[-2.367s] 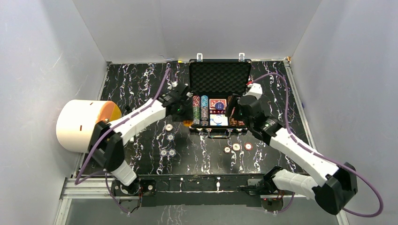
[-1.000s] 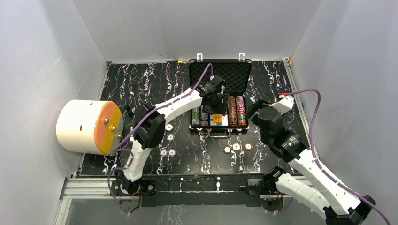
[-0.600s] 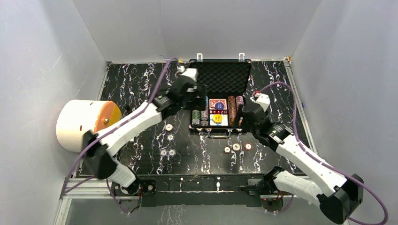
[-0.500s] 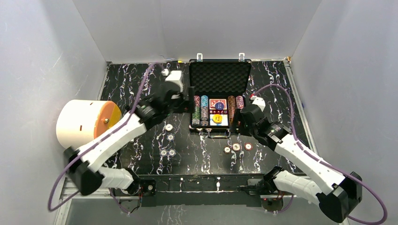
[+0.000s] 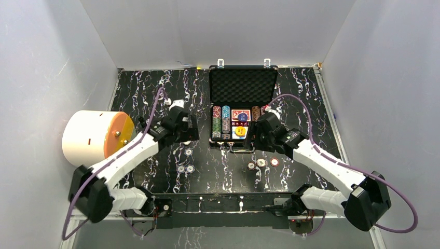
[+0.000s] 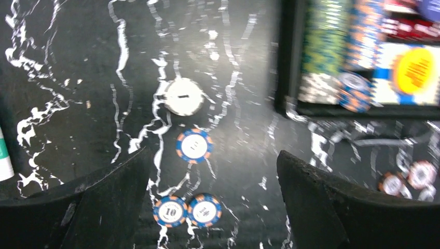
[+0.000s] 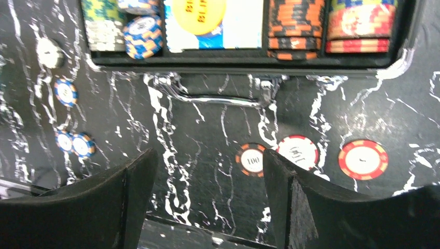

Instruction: Pack up texas hold em set

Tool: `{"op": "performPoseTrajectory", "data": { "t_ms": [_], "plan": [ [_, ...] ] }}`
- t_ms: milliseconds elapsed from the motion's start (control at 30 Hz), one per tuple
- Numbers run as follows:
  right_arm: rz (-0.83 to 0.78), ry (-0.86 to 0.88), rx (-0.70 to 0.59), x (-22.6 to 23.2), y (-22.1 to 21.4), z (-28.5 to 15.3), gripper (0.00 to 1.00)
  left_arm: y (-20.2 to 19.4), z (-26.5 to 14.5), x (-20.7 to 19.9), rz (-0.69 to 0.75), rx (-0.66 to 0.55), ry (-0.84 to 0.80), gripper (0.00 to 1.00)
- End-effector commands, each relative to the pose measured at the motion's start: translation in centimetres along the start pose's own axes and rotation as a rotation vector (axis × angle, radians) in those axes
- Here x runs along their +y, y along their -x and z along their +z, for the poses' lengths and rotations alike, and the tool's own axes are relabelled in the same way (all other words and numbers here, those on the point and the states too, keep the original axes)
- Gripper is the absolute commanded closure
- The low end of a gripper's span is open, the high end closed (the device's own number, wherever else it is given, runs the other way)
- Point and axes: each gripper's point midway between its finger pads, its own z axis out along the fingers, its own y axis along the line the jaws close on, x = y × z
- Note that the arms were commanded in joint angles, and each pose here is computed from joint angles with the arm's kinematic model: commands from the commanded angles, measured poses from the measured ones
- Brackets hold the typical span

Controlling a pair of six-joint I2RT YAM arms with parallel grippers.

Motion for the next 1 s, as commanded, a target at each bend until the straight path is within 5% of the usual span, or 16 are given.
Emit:
{"op": "performPoseTrajectory", "data": {
  "t_ms": [0,467,633,833,967],
  "plan": [
    [0.054,0.128,-0.131,4.4,4.6,-1.1,0.19,-0.2,2.4,2.5,-0.113,0.089,0.113,0.12],
    [-0.019,0.198,-0.236,6.5,7.8,-3.1,0.17,-2.2,10.5,3.8,-0.022,0.292,0.253,0.24],
    [-0.042,0.179,-0.24,5.9,7.5,-2.2,0.17,-3.4,10.9,4.0,-0.027,0.334,0.264,0.41],
    [-0.083,0.148,-0.234,5.3,7.3,-1.3,0.18,-4.8,10.6,5.3,-0.04,0.372,0.325,0.4],
    [-0.105,0.138,-0.229,5.3,7.4,-0.8,0.18,-5.9,11.0,5.2,-0.044,0.415,0.318,0.51]
  ]
}}
